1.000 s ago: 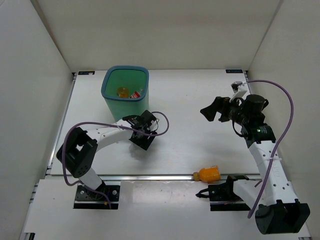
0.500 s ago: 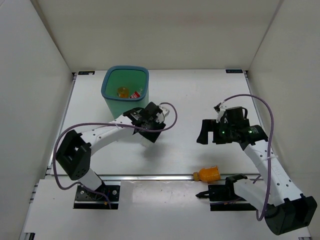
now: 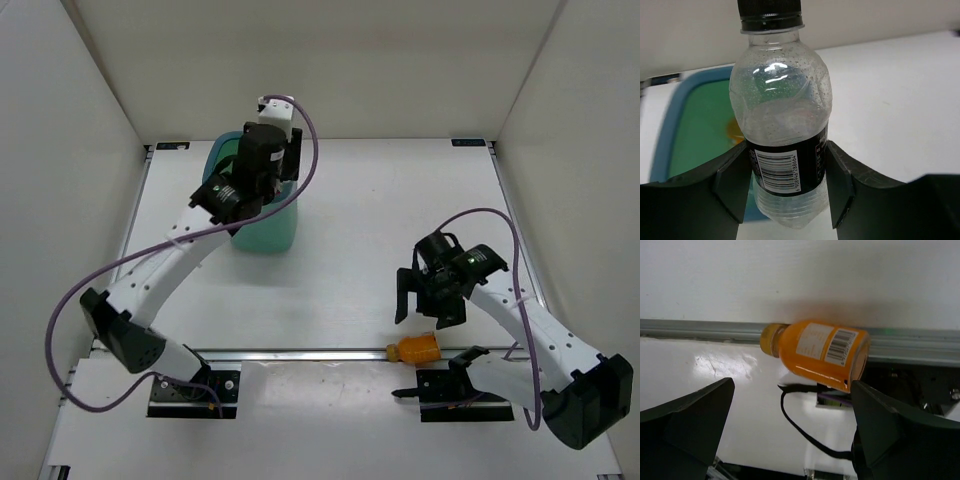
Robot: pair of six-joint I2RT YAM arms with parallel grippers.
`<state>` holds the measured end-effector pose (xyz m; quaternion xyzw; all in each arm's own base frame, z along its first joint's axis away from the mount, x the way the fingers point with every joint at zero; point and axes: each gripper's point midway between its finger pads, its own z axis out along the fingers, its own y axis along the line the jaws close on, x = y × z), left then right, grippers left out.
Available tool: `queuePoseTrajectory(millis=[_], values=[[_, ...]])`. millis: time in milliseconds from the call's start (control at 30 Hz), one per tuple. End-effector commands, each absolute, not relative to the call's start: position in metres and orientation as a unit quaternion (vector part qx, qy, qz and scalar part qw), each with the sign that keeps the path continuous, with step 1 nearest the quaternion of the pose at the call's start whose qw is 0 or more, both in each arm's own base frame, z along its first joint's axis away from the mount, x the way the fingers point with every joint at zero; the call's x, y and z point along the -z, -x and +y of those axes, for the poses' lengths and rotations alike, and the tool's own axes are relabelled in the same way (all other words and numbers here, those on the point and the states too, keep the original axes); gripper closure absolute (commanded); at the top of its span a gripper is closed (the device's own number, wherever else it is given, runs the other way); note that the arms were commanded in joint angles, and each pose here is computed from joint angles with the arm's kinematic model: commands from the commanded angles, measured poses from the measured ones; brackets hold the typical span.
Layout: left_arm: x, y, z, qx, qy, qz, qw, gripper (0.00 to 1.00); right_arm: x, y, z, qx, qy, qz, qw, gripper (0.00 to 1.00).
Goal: Put the plastic bottles in the bin
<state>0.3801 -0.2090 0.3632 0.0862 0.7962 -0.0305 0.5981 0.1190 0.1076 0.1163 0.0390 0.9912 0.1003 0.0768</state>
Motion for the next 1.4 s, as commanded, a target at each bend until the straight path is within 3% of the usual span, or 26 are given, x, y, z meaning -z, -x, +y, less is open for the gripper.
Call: queuePoseTrajectory(millis=[0,267,400,433,467,767,933,1133,1367], values=[[-0.351,-0.416,-0.165,-0.132,-0.002,0.781,0.611,0.43,-0.131,-0.116,0.102,-0.065,-0.075,0.993,0.066,0.01],[-0.31,-0.451,-0.114,-0.123,0.07,0.796,0.589,0.42,-0.167,-0.109,0.129,-0.186,-0.061,0.98,0.043,0.0],[-0.303,-0.451,-0.124,-0.109,0.032,0.805,0.582,0.16,-0.143,-0.085,0.128,-0.16,-0.078,0.984,-0.001,0.01],[-0.311,-0.451,-0.128,-0.096,0.032,0.801,0.59,0.02,-0.139,-0.081,0.126,-0.154,-0.079,0.985,-0.006,0.0],[-0.308,-0.45,-0.136,-0.081,0.018,0.807,0.585,0.01,-0.133,-0.076,0.124,-0.145,-0.078,0.986,-0.017,0.01],[-0.351,-0.424,-0.159,-0.011,-0.007,0.789,0.614,0.01,-0.115,-0.052,0.124,-0.159,-0.147,0.974,-0.064,0.01],[-0.35,-0.411,-0.152,0.009,-0.003,0.791,0.611,0.01,-0.079,-0.035,0.119,-0.106,-0.173,0.975,-0.091,0.02],[-0.353,-0.396,-0.142,-0.005,-0.001,0.795,0.606,0.01,-0.063,-0.079,0.092,-0.005,-0.197,0.98,-0.021,0.02],[-0.357,-0.379,-0.123,-0.012,0.02,0.793,0.608,0.02,-0.049,-0.122,0.09,0.025,-0.206,0.978,0.038,0.03]])
